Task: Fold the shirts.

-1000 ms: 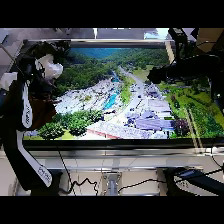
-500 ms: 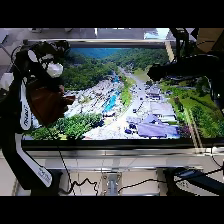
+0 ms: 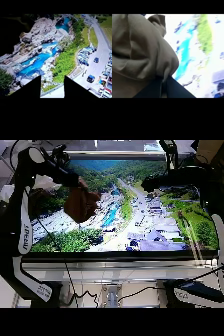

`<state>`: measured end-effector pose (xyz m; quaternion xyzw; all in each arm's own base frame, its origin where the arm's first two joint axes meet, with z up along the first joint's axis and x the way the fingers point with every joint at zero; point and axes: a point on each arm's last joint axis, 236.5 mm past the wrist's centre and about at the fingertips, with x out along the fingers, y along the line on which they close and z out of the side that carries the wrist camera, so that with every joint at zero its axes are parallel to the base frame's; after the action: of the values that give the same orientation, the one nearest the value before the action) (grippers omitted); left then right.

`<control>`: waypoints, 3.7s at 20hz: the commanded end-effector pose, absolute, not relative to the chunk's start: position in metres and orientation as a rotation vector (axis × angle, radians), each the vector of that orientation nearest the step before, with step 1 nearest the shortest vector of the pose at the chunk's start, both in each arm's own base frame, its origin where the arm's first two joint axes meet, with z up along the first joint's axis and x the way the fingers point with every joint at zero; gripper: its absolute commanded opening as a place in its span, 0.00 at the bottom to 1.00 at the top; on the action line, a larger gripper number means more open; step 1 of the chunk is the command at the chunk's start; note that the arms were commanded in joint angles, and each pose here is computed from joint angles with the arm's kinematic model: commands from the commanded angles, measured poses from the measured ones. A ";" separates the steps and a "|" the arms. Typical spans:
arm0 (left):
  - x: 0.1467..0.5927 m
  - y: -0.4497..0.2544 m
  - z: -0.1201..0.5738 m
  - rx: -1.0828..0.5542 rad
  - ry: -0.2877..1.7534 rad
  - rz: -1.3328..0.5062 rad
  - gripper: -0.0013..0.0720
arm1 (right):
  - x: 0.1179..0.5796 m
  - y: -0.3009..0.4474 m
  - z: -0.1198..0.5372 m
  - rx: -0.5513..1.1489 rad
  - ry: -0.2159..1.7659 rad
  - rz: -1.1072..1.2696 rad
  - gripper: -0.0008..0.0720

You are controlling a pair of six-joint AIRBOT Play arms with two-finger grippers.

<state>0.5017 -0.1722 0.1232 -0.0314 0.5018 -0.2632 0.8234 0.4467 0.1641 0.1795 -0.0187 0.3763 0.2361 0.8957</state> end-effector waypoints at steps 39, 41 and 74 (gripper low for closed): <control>0.475 -0.240 0.170 0.514 0.827 -0.476 0.06 | 0.519 0.117 0.043 -0.608 0.915 0.228 0.05; 0.489 -0.229 0.170 0.479 0.802 -0.441 0.06 | 0.529 0.098 0.054 -0.592 0.887 0.141 0.05; 0.449 -0.343 -0.074 -0.058 1.398 -0.778 0.91 | 0.536 0.037 0.125 -0.235 0.857 0.073 0.61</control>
<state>0.4526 -0.3369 -0.0564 -0.0187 0.6142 -0.3535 0.7053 0.5374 0.0352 0.1258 -0.1181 0.4113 0.0322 0.9033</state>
